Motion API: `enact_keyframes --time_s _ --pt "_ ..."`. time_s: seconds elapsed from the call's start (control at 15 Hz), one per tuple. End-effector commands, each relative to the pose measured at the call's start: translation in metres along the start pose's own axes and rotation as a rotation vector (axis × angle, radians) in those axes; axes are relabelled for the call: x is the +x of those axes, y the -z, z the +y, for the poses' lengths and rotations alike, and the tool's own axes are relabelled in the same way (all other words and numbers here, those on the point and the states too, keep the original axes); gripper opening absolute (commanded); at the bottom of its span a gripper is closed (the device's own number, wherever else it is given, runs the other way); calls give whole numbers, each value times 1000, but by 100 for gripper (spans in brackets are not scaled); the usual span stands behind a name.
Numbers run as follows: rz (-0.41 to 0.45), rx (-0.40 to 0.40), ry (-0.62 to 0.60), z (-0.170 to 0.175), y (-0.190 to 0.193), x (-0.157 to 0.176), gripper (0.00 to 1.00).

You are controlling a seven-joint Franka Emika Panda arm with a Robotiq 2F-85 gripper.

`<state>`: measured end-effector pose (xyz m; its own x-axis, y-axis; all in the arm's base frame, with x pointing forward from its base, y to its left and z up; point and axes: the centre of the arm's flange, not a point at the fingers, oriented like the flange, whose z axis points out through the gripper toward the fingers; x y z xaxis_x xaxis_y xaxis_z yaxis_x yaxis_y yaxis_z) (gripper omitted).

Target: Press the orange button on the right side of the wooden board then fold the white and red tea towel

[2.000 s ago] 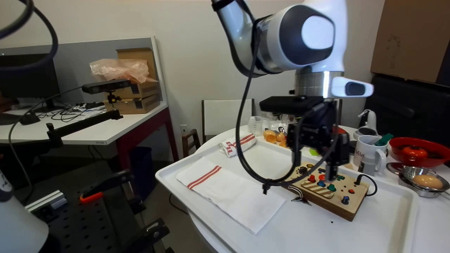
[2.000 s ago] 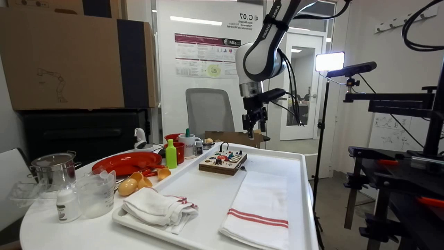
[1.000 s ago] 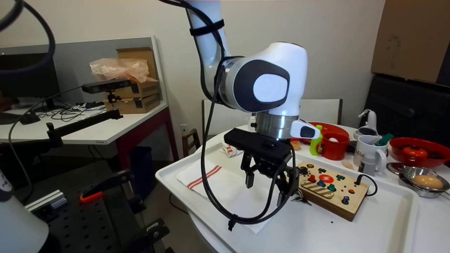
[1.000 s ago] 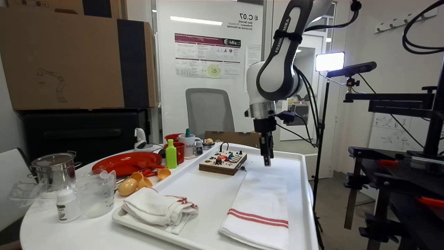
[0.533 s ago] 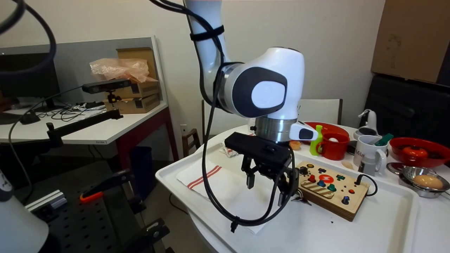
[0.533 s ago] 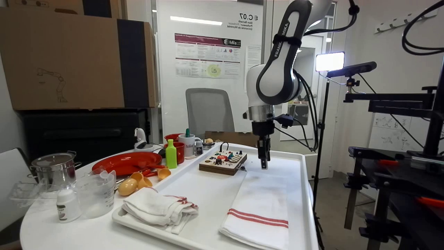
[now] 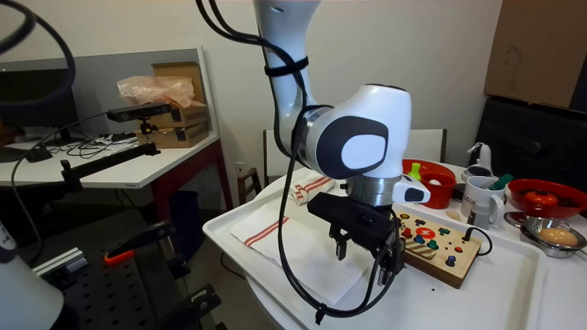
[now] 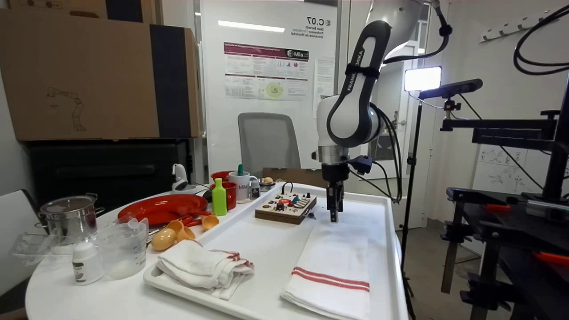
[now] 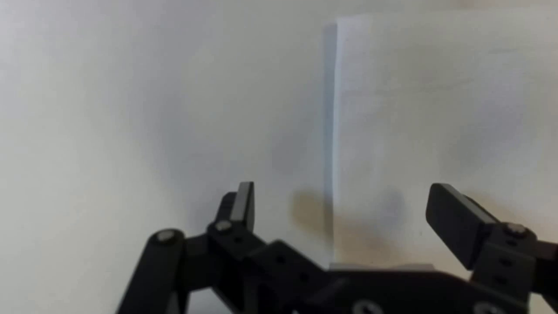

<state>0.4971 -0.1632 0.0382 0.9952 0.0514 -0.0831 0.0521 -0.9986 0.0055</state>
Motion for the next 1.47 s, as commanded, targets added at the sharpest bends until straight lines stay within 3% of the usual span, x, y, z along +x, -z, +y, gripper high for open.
enact_keyframes --time_s 0.0,0.07,0.13,0.27,0.87,1.4 --pt "9 19 0 6 -12 8 95" --pt "8 20 0 6 -14 8 95" --pt "9 20 -1 6 -15 8 73" --pt "7 21 -3 6 -17 8 67" --pt "24 35 10 0 -6 8 0" --pt "66 29 46 -24 34 -5 3"
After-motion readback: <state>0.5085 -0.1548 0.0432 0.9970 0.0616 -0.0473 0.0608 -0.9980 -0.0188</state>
